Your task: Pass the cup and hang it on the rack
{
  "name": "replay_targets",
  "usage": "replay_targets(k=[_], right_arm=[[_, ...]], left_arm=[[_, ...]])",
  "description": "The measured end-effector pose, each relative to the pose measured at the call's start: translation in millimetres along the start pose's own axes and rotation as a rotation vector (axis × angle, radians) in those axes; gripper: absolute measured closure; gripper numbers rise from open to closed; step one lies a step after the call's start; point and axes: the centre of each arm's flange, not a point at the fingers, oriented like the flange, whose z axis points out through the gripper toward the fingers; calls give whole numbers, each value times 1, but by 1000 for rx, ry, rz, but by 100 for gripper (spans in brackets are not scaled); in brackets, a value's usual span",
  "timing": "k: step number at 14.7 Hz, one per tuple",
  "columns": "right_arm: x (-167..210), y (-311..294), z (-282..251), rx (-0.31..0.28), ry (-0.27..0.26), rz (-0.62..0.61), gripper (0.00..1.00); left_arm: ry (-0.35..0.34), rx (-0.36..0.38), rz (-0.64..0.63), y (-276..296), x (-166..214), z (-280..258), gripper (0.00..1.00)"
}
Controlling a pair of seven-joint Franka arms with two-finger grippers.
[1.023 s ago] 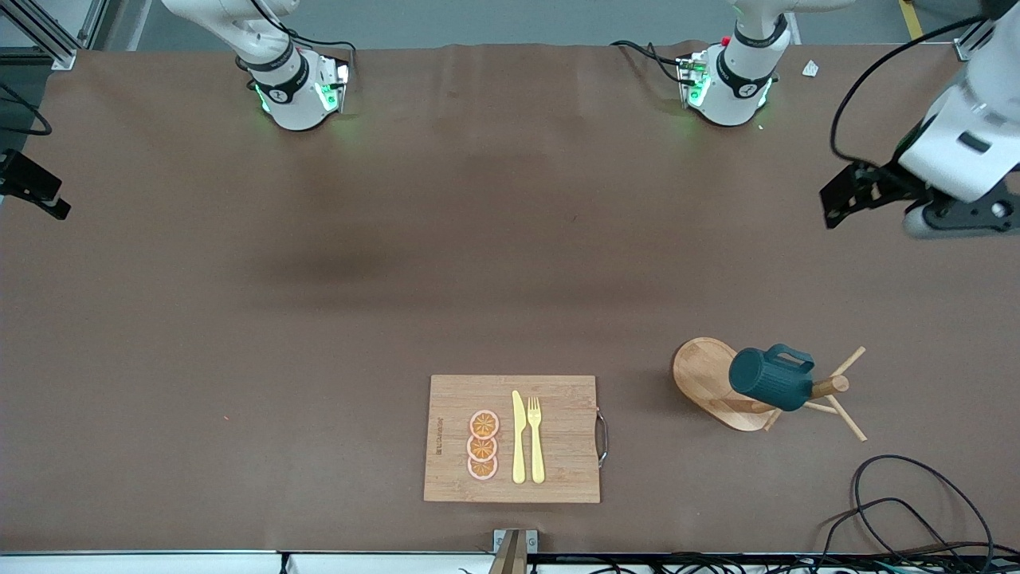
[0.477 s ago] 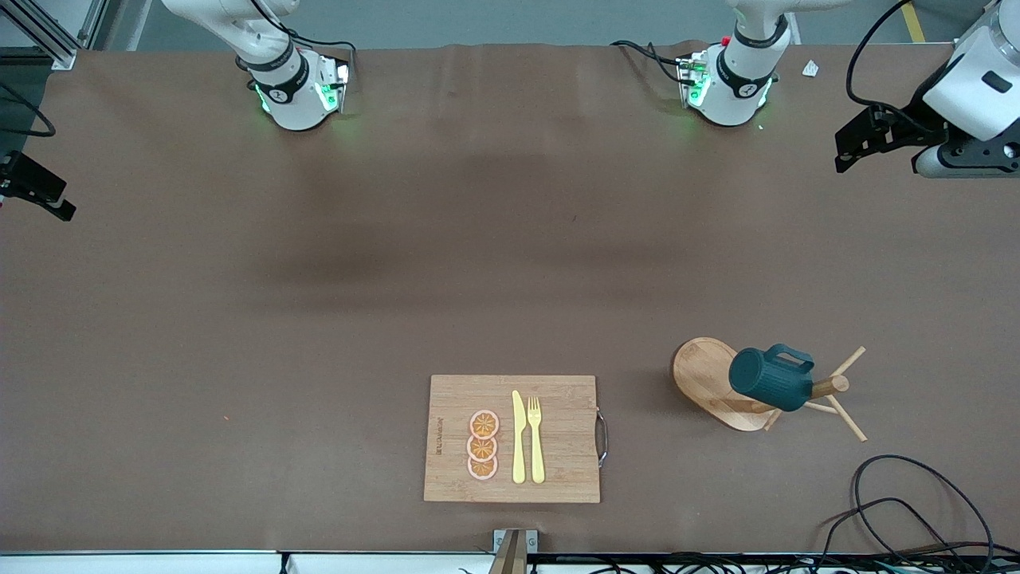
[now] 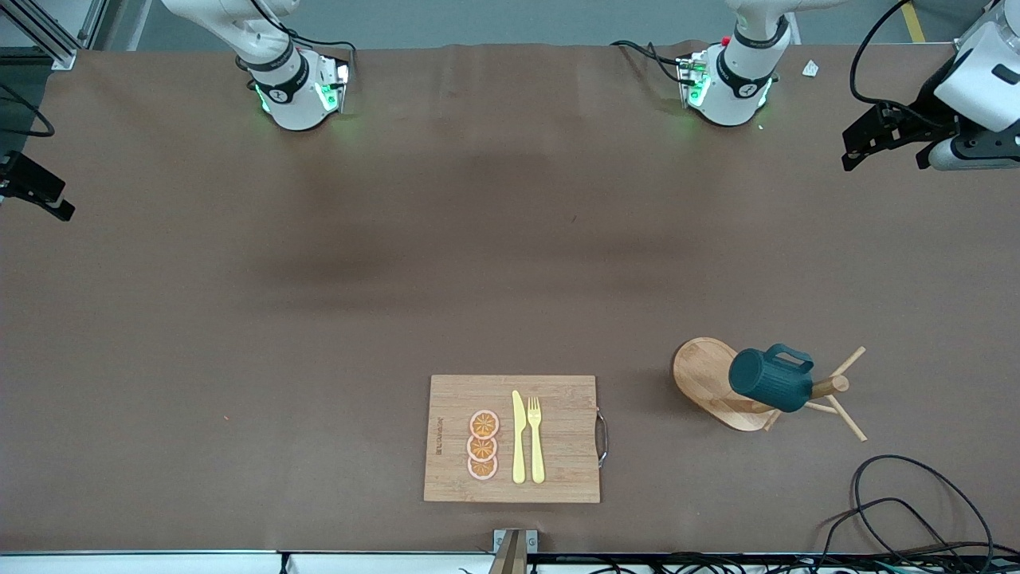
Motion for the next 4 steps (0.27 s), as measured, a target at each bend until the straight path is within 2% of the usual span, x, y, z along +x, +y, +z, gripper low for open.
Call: replay_targets(k=[4], right_arm=[[1, 0, 1, 0, -2, 0, 0]], left_arm=[[15, -1, -2, -1, 0, -4, 0]])
